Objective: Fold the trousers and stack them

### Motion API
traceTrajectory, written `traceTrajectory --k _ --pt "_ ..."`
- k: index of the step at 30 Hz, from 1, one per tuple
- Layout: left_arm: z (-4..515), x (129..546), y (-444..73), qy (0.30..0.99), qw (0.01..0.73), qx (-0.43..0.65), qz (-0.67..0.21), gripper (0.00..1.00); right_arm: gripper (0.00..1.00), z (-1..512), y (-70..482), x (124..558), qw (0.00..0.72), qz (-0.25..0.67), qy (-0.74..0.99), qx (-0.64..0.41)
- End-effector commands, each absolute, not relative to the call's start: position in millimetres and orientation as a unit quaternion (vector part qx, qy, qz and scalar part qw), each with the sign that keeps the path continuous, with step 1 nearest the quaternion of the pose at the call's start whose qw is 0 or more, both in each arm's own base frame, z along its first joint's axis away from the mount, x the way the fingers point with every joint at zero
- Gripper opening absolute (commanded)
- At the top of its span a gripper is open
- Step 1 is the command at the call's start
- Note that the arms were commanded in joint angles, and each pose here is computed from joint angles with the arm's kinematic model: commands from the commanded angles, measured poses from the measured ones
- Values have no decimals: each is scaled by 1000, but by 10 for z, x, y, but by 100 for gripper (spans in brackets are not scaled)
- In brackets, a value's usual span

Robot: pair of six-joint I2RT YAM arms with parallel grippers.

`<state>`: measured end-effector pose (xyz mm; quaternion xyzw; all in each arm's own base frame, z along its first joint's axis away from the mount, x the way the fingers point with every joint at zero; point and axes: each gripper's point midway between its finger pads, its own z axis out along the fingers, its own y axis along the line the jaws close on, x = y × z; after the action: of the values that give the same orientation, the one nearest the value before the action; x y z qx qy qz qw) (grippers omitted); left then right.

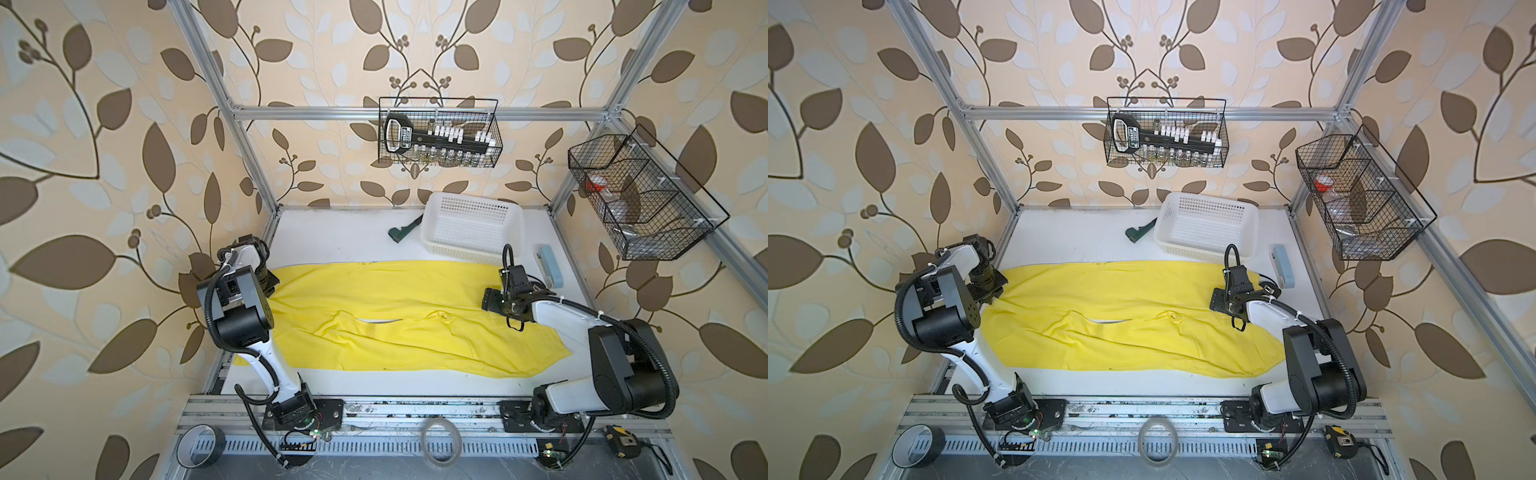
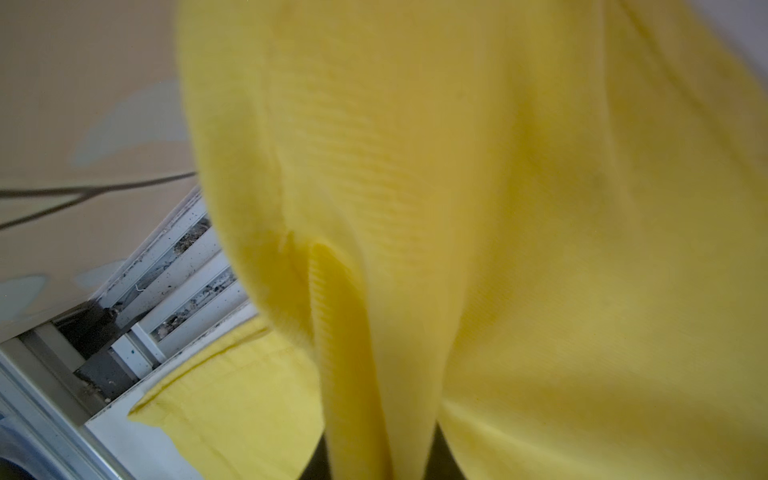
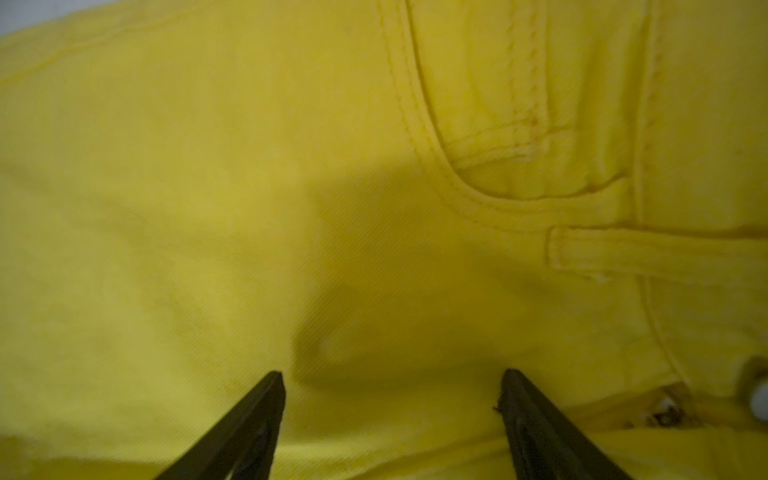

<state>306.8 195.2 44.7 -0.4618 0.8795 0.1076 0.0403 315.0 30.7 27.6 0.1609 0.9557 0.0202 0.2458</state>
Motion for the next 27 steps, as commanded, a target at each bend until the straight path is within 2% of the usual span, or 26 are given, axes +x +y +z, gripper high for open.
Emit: traceTrajectory --k 1,4,7,12,19,22,25,27 --pt "553 3001 1992 879 39 -458 126 34 83 288 122 3085 239 5 950 199" --pt "687 2972 2020 881 44 -450 141 56 84 288 -40 3038 236 0 946 221" --pt "860 2971 1961 883 68 -446 133 66 84 365 -183 3021 242 1 939 243" --pt "1120 3205 1512 910 102 -391 93 81 83 713 -154 3205 284 32 928 240" --pt "1276 3559 570 950 126 -286 13 87 79 1052 -15 3635 324 83 920 207" --pt "1241 3667 88 955 133 -258 -65 87 76 1112 -27 3844 335 86 915 207" --pt "1153 3718 -188 950 131 -255 -128 88 70 1086 4 4024 331 96 916 207" --pt "1104 3708 -256 951 124 -250 -131 88 66 1076 11 4124 335 98 915 202"
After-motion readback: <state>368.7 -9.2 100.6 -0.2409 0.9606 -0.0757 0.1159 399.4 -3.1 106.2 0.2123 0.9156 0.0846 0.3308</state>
